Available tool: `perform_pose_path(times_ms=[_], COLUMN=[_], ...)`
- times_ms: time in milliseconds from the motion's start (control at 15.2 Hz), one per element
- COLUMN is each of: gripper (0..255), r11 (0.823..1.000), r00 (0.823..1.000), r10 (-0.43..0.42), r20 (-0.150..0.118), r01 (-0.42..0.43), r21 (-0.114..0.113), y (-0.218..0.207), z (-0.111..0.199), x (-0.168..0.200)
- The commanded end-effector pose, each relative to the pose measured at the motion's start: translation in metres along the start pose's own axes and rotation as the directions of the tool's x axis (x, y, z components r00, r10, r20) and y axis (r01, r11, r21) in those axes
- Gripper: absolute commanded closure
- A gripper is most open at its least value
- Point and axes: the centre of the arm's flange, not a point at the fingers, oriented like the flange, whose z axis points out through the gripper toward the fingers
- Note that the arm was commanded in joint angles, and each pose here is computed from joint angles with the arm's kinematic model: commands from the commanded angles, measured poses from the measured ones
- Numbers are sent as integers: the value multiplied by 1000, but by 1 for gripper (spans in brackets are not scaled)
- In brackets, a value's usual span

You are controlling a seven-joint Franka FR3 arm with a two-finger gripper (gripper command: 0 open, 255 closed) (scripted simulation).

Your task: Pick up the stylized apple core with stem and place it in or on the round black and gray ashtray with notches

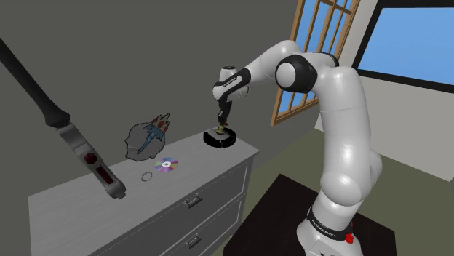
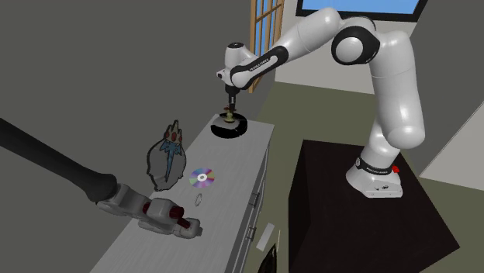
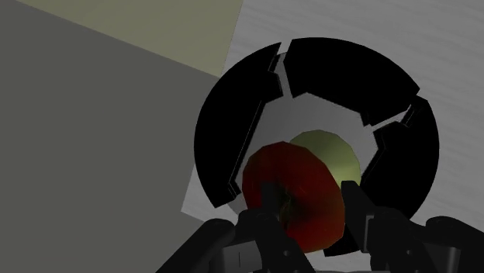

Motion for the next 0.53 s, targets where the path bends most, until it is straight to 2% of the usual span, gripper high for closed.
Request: perform_pose_path(times_ms=[0, 198, 264, 462], gripper=[255, 255, 0, 0], r11=[1000, 1000, 1000, 1000], r00=[1000, 1000, 1000, 1000], r10=[0, 0, 0, 0], r20=[0, 0, 0, 0], r01=[0, 0, 0, 0], r21=[0, 0, 0, 0], y=[0, 0, 0, 0], z=[0, 0, 0, 0], x=[0, 0, 0, 0])
